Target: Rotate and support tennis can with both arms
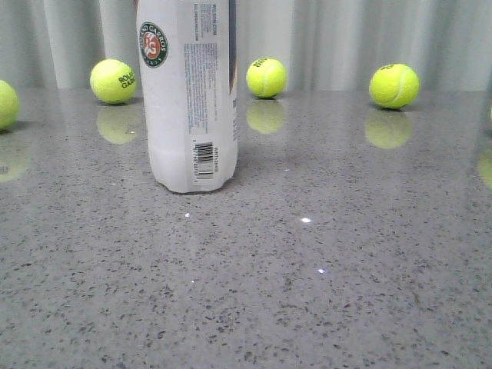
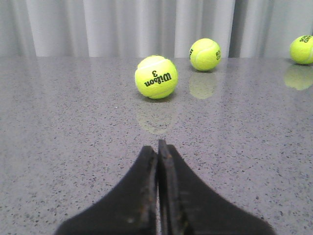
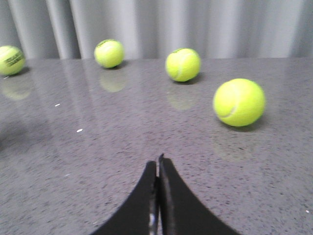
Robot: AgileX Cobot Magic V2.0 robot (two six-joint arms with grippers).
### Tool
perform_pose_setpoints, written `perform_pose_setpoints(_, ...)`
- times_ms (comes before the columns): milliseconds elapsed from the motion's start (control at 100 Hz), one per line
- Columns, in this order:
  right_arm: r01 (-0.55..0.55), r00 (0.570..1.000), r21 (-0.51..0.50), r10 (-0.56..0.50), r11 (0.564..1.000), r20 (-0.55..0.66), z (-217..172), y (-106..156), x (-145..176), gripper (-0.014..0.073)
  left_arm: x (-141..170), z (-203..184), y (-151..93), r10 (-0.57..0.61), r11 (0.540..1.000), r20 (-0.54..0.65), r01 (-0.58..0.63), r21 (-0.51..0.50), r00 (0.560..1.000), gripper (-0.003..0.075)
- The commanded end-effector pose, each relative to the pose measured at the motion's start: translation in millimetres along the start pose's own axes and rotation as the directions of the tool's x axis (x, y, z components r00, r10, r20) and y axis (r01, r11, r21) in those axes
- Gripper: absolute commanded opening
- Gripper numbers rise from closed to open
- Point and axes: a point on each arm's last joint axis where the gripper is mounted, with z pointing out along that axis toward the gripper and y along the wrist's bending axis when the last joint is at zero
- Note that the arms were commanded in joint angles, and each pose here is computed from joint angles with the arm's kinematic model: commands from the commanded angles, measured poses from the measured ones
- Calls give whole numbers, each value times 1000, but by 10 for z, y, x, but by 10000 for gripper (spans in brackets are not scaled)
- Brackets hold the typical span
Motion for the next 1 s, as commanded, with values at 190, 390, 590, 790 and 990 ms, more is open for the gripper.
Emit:
perform_pose_setpoints(190,6,989,110,-22,994,145,-43,-96,233,-57,69,-3,3,-4,1000,64,4,-4,998,-21)
perform_pose_setpoints(390,21,988,163,-46,986,149,-142,-114,272,-57,69,-3,3,-4,1000,64,4,-4,998,-21)
perform_pose_setpoints(590,22,983,162,-51,987,175,-146,-112,249,-57,69,-3,3,-4,1000,64,4,-4,998,-21)
perform_pose_setpoints(790,22,982,162,-52,986,182,-147,-111,242,-57,69,-3,3,-4,1000,64,4,-4,998,-21)
perform_pose_setpoints(990,22,982,162,-52,986,182,-147,-111,242,-57,69,-3,3,-4,1000,64,4,-4,998,-21)
